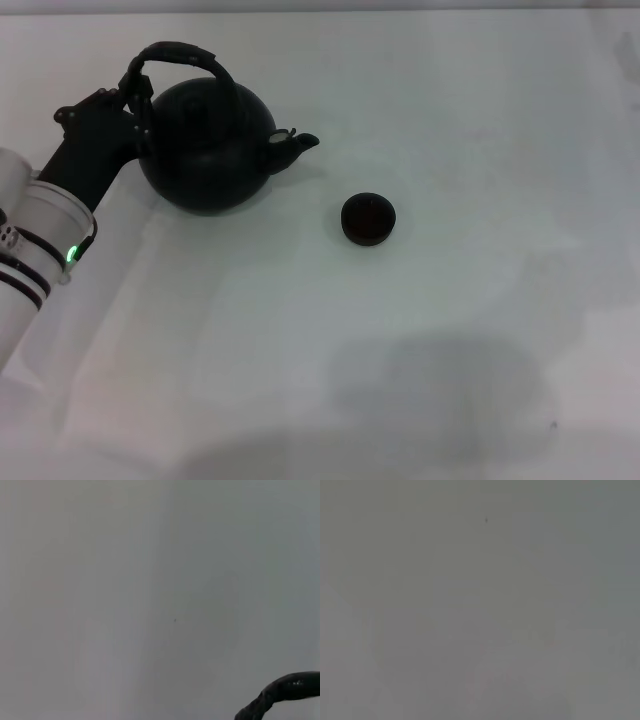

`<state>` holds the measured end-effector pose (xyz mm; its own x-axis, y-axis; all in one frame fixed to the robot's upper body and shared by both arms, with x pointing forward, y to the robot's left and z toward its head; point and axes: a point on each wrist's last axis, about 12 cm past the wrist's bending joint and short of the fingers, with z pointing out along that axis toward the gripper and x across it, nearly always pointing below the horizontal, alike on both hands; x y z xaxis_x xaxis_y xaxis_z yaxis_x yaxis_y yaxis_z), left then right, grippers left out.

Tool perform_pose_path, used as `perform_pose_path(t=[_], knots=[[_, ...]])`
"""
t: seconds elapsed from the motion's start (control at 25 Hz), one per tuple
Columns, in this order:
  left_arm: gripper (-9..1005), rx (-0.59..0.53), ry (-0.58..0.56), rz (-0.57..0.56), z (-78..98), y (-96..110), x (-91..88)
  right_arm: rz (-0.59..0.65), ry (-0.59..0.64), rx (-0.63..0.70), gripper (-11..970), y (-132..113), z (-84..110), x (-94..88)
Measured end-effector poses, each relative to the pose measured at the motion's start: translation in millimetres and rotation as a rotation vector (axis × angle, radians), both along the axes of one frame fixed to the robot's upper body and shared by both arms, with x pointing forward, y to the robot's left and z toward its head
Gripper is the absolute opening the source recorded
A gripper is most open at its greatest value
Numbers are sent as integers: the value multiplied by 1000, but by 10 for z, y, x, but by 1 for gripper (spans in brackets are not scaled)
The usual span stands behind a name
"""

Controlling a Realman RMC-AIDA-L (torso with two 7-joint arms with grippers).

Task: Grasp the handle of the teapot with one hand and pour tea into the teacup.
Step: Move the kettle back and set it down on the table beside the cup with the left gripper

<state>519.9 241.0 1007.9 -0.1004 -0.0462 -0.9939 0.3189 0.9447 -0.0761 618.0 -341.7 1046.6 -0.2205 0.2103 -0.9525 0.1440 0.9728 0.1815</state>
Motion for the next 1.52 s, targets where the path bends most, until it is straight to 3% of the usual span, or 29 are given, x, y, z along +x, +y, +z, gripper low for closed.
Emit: perform_pose_path(t=[0.32, 0.8, 0.84, 1.04, 1.52], knots=[[206, -29, 10, 5, 6, -7, 14, 0, -3, -1, 829, -2, 8, 5], [458, -61, 9, 15, -11, 78, -60, -3, -3, -3, 829, -21, 1, -9], [691, -58, 11, 16, -17, 86, -65, -3, -2, -4, 829, -21, -1, -10], [787, -54, 12, 17, -28, 101, -84, -5, 1, -6, 829, -29, -9, -20], [787, -84, -6, 39, -60, 144, -250, -6, 7, -8, 829, -35, -22, -31]])
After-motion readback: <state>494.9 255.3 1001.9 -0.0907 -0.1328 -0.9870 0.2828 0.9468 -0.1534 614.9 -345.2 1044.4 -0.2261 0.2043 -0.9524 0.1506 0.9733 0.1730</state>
